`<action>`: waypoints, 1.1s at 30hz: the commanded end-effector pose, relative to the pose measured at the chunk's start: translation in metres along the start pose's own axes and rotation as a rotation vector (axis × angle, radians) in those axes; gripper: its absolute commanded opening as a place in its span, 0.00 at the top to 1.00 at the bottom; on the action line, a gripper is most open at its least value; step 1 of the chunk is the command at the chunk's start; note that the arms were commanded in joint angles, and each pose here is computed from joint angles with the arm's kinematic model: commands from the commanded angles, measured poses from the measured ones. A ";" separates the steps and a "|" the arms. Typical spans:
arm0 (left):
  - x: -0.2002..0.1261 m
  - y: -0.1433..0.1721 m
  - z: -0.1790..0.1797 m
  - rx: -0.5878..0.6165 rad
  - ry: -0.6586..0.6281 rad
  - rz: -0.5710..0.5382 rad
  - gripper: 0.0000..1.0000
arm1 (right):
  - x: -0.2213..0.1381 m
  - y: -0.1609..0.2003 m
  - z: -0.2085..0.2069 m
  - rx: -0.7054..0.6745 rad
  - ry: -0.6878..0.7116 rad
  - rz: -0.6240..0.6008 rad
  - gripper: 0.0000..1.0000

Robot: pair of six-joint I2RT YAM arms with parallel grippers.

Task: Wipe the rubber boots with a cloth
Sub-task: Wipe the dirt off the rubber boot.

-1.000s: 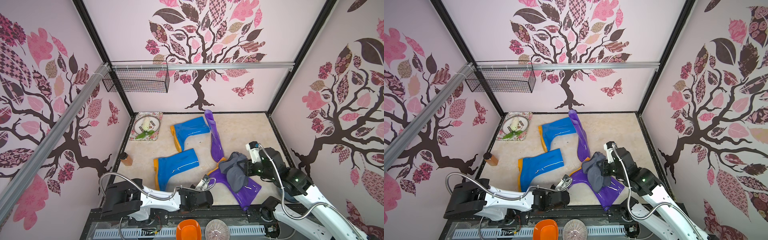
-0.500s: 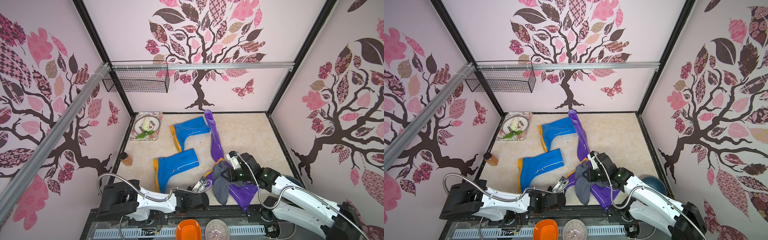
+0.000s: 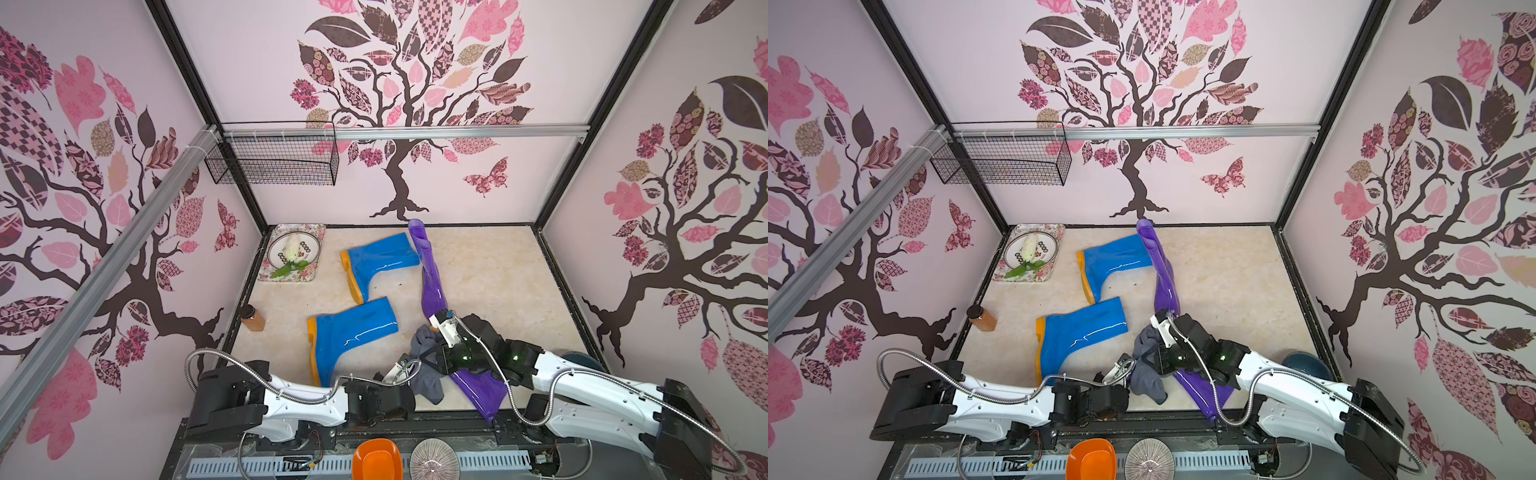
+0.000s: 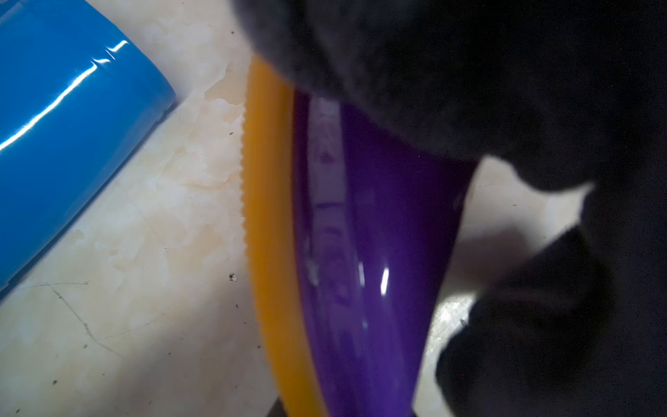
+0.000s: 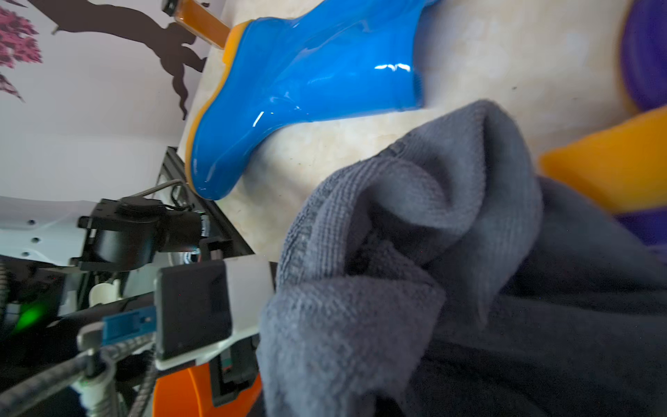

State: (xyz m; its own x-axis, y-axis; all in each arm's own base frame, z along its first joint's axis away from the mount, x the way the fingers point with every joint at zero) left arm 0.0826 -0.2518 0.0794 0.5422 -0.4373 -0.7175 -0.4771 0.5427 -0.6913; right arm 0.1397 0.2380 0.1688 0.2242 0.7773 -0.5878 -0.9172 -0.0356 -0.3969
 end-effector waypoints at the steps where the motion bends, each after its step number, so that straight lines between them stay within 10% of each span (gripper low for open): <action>1: -0.002 -0.002 -0.007 0.023 0.051 -0.025 1.00 | 0.018 0.001 0.005 0.054 -0.074 0.048 1.00; 14: -0.008 0.001 -0.002 0.005 0.063 -0.036 1.00 | -0.042 -0.048 -0.145 0.330 0.583 -0.284 1.00; 27: -0.012 -0.008 -0.003 0.019 0.070 -0.066 1.00 | 0.010 0.005 -0.010 0.098 0.054 -0.006 1.00; 33: -0.014 -0.010 -0.007 0.023 0.093 -0.051 1.00 | -0.004 -0.015 -0.067 0.210 0.288 -0.165 1.00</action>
State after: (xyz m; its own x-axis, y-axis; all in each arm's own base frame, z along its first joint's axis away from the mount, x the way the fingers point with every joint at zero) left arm 0.0800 -0.2428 0.0809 0.5241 -0.4522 -0.7217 -0.4671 0.5559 -0.6876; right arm 0.1597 0.2215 0.1429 0.3494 0.6580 -0.6670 -0.9199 0.1059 -0.3775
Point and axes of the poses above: each gripper's point midway between its finger pads, its own x axis out along the fingers, its own z axis along the line the jaws close on, y = z × x, the point moved 6 cm from there along -x, back along the fingers, and after that the axes turned 7 degrees about x, right-handed, at the moved point
